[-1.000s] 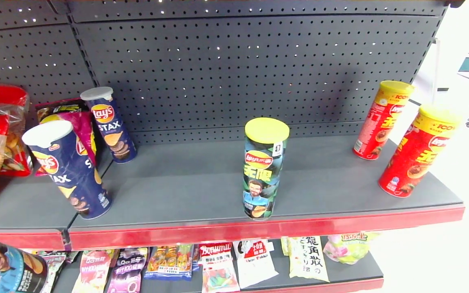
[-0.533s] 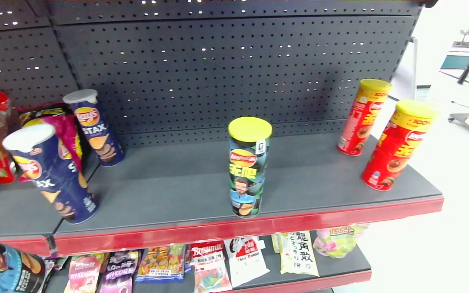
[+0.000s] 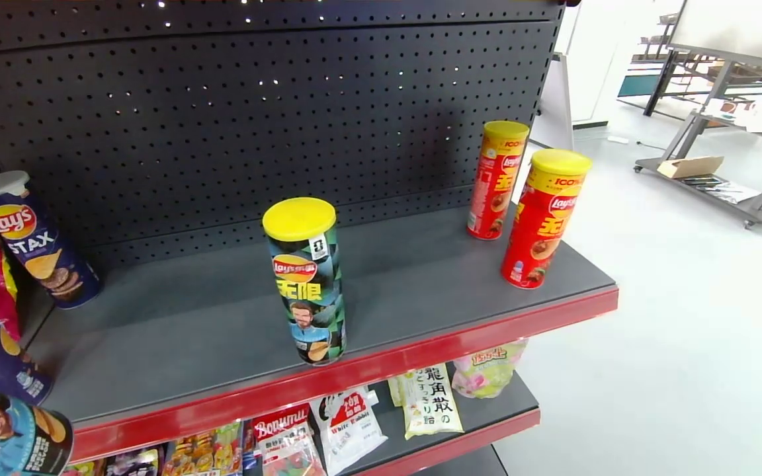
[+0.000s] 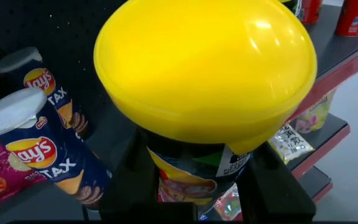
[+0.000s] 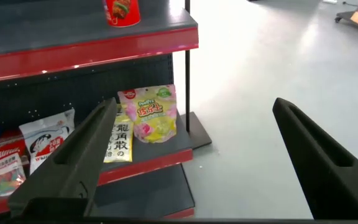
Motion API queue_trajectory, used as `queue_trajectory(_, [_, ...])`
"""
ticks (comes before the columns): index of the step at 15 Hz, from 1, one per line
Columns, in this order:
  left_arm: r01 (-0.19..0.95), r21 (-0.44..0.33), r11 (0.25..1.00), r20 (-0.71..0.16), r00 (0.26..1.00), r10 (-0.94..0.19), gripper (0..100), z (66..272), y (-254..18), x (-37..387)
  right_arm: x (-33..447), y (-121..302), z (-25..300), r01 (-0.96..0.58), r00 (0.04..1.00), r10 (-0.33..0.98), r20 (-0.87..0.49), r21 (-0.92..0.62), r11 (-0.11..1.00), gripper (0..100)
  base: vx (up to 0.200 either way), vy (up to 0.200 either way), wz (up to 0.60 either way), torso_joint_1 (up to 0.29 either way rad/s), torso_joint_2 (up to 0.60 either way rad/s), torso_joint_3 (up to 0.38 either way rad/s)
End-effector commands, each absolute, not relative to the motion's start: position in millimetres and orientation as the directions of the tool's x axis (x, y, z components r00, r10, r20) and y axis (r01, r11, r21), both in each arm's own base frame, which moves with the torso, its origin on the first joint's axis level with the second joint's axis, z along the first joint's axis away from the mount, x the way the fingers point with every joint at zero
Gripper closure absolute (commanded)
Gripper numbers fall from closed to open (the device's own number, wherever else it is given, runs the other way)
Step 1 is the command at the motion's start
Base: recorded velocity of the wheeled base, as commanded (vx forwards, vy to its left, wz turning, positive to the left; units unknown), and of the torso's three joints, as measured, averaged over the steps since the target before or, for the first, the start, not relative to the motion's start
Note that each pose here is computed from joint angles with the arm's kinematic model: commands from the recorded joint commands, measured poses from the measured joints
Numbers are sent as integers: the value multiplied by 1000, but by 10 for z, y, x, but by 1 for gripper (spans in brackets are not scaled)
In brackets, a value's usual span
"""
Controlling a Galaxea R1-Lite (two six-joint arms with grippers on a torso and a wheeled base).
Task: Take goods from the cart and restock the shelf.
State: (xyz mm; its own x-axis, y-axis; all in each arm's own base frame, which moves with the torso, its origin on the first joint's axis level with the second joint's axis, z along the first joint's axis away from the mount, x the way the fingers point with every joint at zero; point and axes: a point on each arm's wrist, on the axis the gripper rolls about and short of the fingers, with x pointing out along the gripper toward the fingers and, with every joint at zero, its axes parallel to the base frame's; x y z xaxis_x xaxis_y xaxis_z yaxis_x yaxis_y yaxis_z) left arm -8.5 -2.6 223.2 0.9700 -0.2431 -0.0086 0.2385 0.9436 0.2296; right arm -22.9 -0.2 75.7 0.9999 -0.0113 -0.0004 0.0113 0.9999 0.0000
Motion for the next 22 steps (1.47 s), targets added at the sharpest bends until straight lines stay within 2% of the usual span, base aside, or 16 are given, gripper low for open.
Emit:
queue_trajectory(1, [240,226,944,-14,970,-243,100,2252,-28,-63,-228,-3,758,9,1000,-9,-2,0,1000,0,0,0,0,0,0,0])
queue_trajectory(3, [242,222,945,-21,970,-243,100,2328,-33,-5,-227,-2,754,11,1000,-11,-3,2,1000,0,0,0,0,0,0,0])
queue_trajectory(5, [271,219,937,-35,962,-270,100,2480,-63,242,-227,-2,754,11,1000,-11,-3,2,1000,0,0,0,0,0,0,0])
queue_trajectory(7, [331,212,920,-49,943,-328,100,2536,-109,576,-227,-2,754,11,1000,-11,-3,2,1000,0,0,0,0,0,0,0])
queue_trajectory(9, [414,195,889,-84,910,-405,100,2540,-152,831,-227,-2,754,11,1000,-11,-3,2,1000,0,0,0,0,0,0,0])
queue_trajectory(14, [421,187,888,-109,907,-407,100,2489,-210,1409,-228,-3,758,12,1000,-12,-2,2,1000,0,0,0,0,0,0,0])
queue_trajectory(18, [430,180,885,-141,901,-410,100,2320,-293,1964,-227,-2,754,11,1000,-11,-3,2,1000,0,0,0,0,0,0,0])
queue_trajectory(20, [433,169,886,-157,899,-409,100,2344,-319,2195,-228,-2,758,11,1000,-11,-2,2,1000,0,0,0,0,0,0,0])
queue_trajectory(22, [515,131,847,-191,852,-488,100,2424,-389,2547,-228,-2,758,11,1000,-11,-2,2,1000,0,0,0,0,0,0,0])
